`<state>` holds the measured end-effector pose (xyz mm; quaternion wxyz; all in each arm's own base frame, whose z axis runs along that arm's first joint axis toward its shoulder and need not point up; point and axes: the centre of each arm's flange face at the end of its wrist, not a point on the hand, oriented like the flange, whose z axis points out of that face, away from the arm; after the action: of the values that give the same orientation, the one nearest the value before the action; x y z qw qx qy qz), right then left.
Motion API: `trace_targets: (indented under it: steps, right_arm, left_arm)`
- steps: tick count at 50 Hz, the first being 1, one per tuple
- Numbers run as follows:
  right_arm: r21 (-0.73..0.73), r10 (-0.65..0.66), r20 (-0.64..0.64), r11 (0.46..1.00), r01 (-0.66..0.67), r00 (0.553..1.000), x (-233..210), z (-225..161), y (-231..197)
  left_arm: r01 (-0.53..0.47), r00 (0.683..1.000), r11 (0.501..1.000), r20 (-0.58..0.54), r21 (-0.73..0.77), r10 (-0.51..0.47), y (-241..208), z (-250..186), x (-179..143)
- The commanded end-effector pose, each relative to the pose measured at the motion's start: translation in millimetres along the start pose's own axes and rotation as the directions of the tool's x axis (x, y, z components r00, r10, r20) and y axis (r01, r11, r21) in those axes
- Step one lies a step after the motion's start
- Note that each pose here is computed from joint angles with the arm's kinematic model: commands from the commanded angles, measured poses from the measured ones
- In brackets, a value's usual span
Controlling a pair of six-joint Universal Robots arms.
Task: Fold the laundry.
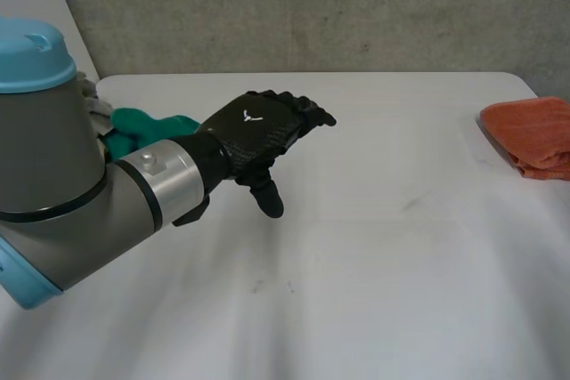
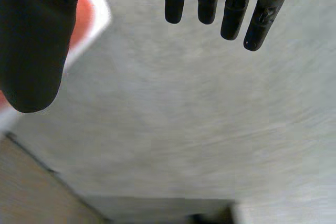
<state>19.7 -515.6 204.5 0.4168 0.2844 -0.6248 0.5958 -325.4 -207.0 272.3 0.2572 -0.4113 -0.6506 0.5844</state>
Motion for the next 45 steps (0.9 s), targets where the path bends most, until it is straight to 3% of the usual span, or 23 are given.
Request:
trace_targets:
  steps: [1, 5, 8, 9, 11, 13, 14, 15, 17, 19, 22, 25, 32, 39, 45]
  right_arm:
    - [0.241, -0.087, -0.236, 0.960, 0.145, 0.968, 30, -27, -92]
    - [0.449, 0.065, -0.177, 0.893, 0.022, 0.982, 20, -70, -148]
    - [0.586, 0.144, 0.027, 0.800, -0.132, 0.989, -5, -113, -176]
    - [0.607, 0.157, 0.091, 0.774, -0.180, 0.983, -12, -125, -182]
    - [0.653, 0.187, 0.273, 0.684, -0.325, 0.943, -26, -163, -202]
    - [0.656, 0.189, 0.382, 0.634, -0.409, 0.905, -33, -189, -212]
    - [0.639, 0.183, 0.473, 0.602, -0.478, 0.862, -40, -212, -218]
    - [0.624, 0.182, 0.507, 0.597, -0.504, 0.843, -44, -221, -218]
    - [0.580, 0.180, 0.566, 0.607, -0.543, 0.805, -53, -235, -216]
    - [0.522, 0.167, 0.620, 0.641, -0.562, 0.767, -66, -248, -208]
    - [0.468, 0.158, 0.660, 0.677, -0.567, 0.734, -77, -257, -199]
    - [0.423, 0.157, 0.688, 0.706, -0.568, 0.708, -84, -262, -192]
    - [0.365, 0.158, 0.719, 0.743, -0.561, 0.677, -98, -266, -178]
    - [0.327, 0.161, 0.736, 0.766, -0.554, 0.657, -107, -272, -166]
    - [0.300, 0.174, 0.733, 0.785, -0.542, 0.658, -110, -274, -160]
  left_arm:
    - [-0.027, 0.997, 0.999, 0.073, 0.037, 0.025, -11, -3, -9]
    - [-0.049, 0.971, 0.997, 0.236, 0.063, 0.033, -19, -6, -32]
    - [-0.075, 0.917, 0.995, 0.397, 0.069, 0.042, -20, -9, -64]
    - [-0.085, 0.885, 0.994, 0.464, 0.074, 0.042, -19, -11, -81]
    - [-0.098, 0.857, 0.992, 0.513, 0.079, 0.044, -18, -12, -98]
    - [-0.115, 0.818, 0.991, 0.572, 0.062, 0.059, -10, -13, -127]
    - [-0.118, 0.804, 0.992, 0.591, 0.044, 0.070, -3, -13, -137]
    - [-0.119, 0.790, 0.993, 0.608, 0.023, 0.080, 4, -13, -147]
    - [-0.118, 0.759, 0.991, 0.637, -0.064, 0.131, 31, -11, -176]
    - [-0.124, 0.752, 0.985, 0.635, -0.124, 0.174, 48, -10, -190]
    - [-0.153, 0.790, 0.958, 0.553, -0.243, 0.267, 93, 2, -203]
    - [-0.160, 0.822, 0.945, 0.492, -0.286, 0.288, 121, 9, -206]
    - [-0.119, 0.849, 0.941, 0.458, -0.317, 0.262, 159, 21, -212]
    - [-0.143, 0.841, 0.944, 0.466, -0.297, 0.274, 172, 33, -215]
    - [-0.206, 0.798, 0.959, 0.534, -0.194, 0.279, 150, 44, -215]
